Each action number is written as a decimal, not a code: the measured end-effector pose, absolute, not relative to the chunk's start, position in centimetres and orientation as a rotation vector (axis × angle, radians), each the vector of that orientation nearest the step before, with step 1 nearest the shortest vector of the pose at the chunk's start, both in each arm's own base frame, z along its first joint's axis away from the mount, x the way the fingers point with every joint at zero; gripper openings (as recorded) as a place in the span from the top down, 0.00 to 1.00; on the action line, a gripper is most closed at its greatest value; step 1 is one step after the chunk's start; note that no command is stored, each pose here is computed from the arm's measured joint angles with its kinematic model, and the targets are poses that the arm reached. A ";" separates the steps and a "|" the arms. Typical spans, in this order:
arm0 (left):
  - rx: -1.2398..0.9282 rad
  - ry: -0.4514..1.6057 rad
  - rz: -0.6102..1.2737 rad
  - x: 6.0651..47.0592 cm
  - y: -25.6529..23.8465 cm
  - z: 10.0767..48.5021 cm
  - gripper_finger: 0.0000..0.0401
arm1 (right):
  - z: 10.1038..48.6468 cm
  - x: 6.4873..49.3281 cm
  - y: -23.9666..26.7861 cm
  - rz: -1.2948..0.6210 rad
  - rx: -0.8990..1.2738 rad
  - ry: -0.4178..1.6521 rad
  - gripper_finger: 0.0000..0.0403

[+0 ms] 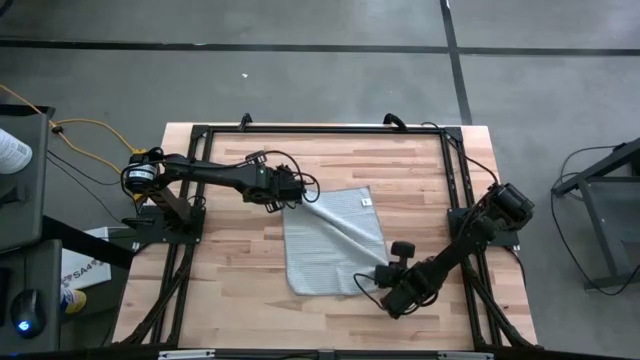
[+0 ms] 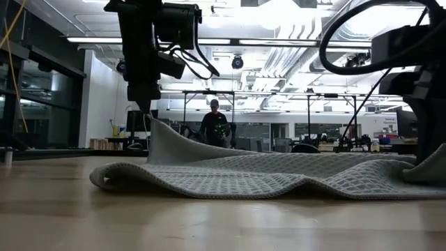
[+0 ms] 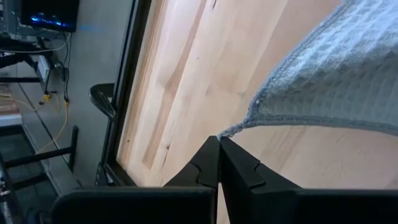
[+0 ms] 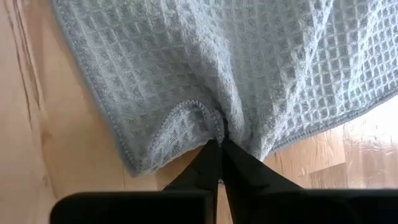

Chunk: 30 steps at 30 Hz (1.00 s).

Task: Fold microfiber towels
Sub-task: Fold the gray towel on the table

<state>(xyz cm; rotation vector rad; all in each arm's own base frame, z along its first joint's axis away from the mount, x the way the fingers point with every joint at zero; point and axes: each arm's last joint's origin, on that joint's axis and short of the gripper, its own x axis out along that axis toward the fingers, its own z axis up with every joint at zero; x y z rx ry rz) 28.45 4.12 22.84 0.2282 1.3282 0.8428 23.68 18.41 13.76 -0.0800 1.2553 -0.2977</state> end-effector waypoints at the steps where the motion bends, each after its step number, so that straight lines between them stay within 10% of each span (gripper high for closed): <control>1: 0.228 1.329 0.843 28.4 4.1 22.8 0.99 | 13.8 23.7 18.4 -0.299 -0.080 1.256 0.97; 30: 0.289 1.226 0.661 30.4 4.1 23.1 0.91 | 13.8 23.7 18.3 -0.283 -0.100 1.265 0.85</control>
